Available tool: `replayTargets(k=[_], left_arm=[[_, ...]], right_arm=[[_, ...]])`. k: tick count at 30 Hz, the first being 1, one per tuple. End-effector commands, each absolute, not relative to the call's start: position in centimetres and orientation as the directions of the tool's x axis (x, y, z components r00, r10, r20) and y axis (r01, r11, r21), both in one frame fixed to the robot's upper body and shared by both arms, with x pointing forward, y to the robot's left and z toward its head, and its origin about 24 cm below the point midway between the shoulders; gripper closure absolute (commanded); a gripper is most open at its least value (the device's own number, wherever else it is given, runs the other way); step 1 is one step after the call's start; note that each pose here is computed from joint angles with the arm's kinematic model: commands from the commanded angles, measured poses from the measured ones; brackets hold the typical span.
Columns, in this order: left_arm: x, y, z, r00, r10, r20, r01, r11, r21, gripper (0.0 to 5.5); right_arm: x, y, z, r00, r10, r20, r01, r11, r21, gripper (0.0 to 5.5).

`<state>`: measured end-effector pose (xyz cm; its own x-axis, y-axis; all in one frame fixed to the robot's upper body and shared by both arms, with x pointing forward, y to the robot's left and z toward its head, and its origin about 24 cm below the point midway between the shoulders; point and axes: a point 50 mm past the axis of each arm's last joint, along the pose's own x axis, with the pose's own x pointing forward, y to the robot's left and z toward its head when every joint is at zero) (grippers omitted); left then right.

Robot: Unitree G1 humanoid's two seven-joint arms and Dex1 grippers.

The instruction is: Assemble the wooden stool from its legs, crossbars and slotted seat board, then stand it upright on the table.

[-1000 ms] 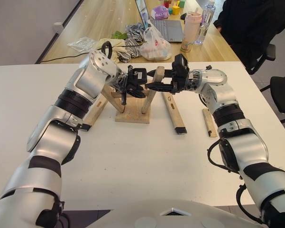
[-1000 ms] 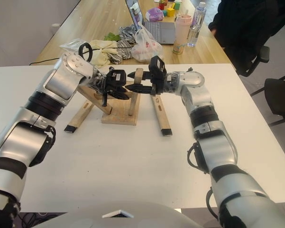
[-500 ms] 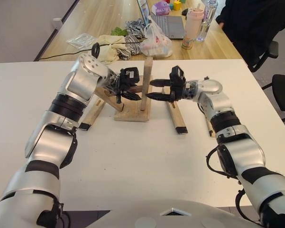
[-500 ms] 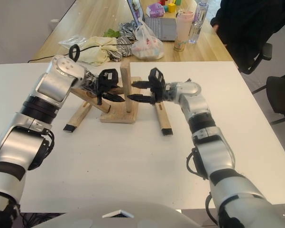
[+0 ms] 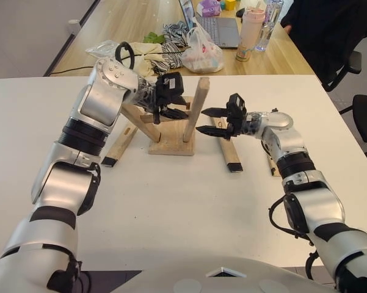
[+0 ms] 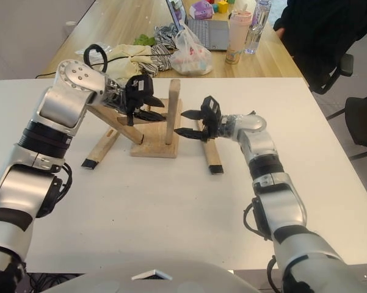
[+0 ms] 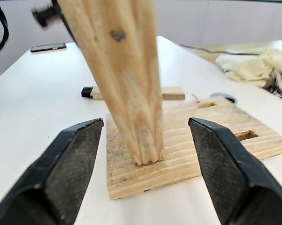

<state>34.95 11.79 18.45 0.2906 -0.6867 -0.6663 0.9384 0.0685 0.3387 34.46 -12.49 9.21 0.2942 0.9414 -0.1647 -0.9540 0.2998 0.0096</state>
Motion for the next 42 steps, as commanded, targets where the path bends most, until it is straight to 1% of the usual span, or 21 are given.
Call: replayTargets(k=[1, 4, 7, 9, 10, 12, 15, 18, 21, 22, 24, 25, 27, 29, 30, 32, 34, 36, 38, 41, 42], left_arm=[[35.4, 12.0, 19.3, 0.330, -0.650, -0.684, 0.921, 0.064, 0.384, 3.31], [35.3, 12.3, 20.7, 0.340, -0.684, -0.645, 0.902, 0.043, 0.430, 3.31], [35.3, 13.1, 23.0, 0.379, -0.756, -0.534, 0.873, 0.100, 0.477, 3.31], [35.3, 13.6, 25.3, 0.470, -0.786, -0.401, 0.816, 0.215, 0.537, 3.31], [35.3, 13.9, 26.0, 0.523, -0.779, -0.345, 0.783, 0.280, 0.556, 3.28], [35.2, 14.4, 25.7, 0.654, -0.693, -0.303, 0.683, 0.369, 0.630, 3.58], [33.9, 13.5, 22.4, 0.739, -0.588, -0.330, 0.610, 0.375, 0.698, 3.98], [31.0, 11.4, 18.1, 0.733, -0.562, -0.383, 0.651, 0.414, 0.637, 4.49], [29.0, 10.0, 12.4, 0.692, -0.505, -0.516, 0.721, 0.460, 0.517, 4.94], [28.5, 9.5, 10.1, 0.661, -0.484, -0.574, 0.750, 0.463, 0.473, 5.15], [27.8, 8.9, 7.5, 0.630, -0.463, -0.624, 0.772, 0.464, 0.435, 5.46], [28.1, 8.6, 7.9, 0.643, -0.473, -0.603, 0.761, 0.483, 0.433, 5.50], [29.5, 8.3, 11.5, 0.709, -0.531, -0.465, 0.705, 0.567, 0.427, 5.50], [30.9, 8.8, 16.9, 0.792, -0.572, -0.216, 0.606, 0.690, 0.395, 5.50], [31.6, 10.2, 21.1, 0.841, -0.540, -0.026, 0.514, 0.784, 0.347, 5.50], [31.9, 14.2, 27.2, 0.886, -0.399, 0.238, 0.361, 0.914, 0.187, 5.50], [31.6, 18.0, 29.4, 0.908, -0.270, 0.319, 0.258, 0.963, 0.079, 5.50], [31.3, 21.7, 28.6, 0.946, -0.195, 0.259, 0.191, 0.981, 0.038, 5.50], [30.5, 24.9, 26.6, 0.978, -0.153, 0.140, 0.147, 0.988, 0.052, 5.50], [29.4, 28.5, 22.8, 0.994, -0.092, -0.057, 0.098, 0.989, 0.114, 5.50], [29.4, 28.8, 20.9, 0.986, -0.094, -0.137, 0.113, 0.984, 0.135, 5.50]], right_arm=[[34.3, -12.1, 9.3, 0.292, 0.941, -0.170, -0.956, 0.293, -0.017, 2.13], [34.0, -12.3, 8.8, 0.310, 0.932, -0.185, -0.949, 0.314, -0.010, 2.13], [33.5, -12.4, 8.1, 0.335, 0.922, -0.196, -0.940, 0.340, -0.004, 2.13], [33.3, -12.2, 7.6, 0.377, 0.908, -0.185, -0.922, 0.387, 0.017, 2.13], [33.2, -12.1, 7.5, 0.406, 0.897, -0.176, -0.909, 0.417, 0.029, 2.34], [33.0, -11.9, 7.2, 0.474, 0.866, -0.161, -0.873, 0.486, 0.040, 2.65], [33.6, -12.3, 7.7, 0.666, 0.729, -0.158, -0.739, 0.673, -0.009, 3.08], [34.7, -12.6, 10.3, 0.844, 0.536, -0.029, -0.537, 0.843, -0.043, 3.63], [35.0, -12.3, 13.0, 0.899, 0.425, 0.104, -0.419, 0.905, -0.080, 4.14], [35.0, -11.9, 13.5, 0.899, 0.418, 0.128, -0.410, 0.908, -0.083, 4.36], [35.1, -11.1, 13.7, 0.897, 0.422, 0.135, -0.415, 0.907, -0.076, 4.70], [35.1, -11.0, 13.6, 0.898, 0.421, 0.129, -0.415, 0.907, -0.072, 4.85], [34.9, -10.8, 13.0, 0.900, 0.421, 0.111, -0.417, 0.907, -0.058, 5.18], [34.6, -10.6, 12.4, 0.905, 0.415, 0.092, -0.413, 0.910, -0.045, 5.46], [34.3, -10.4, 12.1, 0.909, 0.408, 0.086, -0.406, 0.913, -0.046, 5.46], [33.9, -10.4, 11.8, 0.923, 0.377, 0.082, -0.374, 0.926, -0.050, 5.46], [33.7, -10.7, 11.8, 0.938, 0.337, 0.085, -0.334, 0.941, -0.047, 5.46], [33.6, -11.5, 11.9, 0.955, 0.284, 0.088, -0.281, 0.959, -0.046, 5.46], [33.4, -12.7, 12.0, 0.970, 0.229, 0.084, -0.226, 0.973, -0.048, 5.46], [33.1, -13.3, 12.2, 0.976, 0.205, 0.074, -0.201, 0.978, -0.059, 5.46], [33.0, -13.0, 12.3, 0.973, 0.218, 0.070, -0.214, 0.975, -0.064, 5.46]])
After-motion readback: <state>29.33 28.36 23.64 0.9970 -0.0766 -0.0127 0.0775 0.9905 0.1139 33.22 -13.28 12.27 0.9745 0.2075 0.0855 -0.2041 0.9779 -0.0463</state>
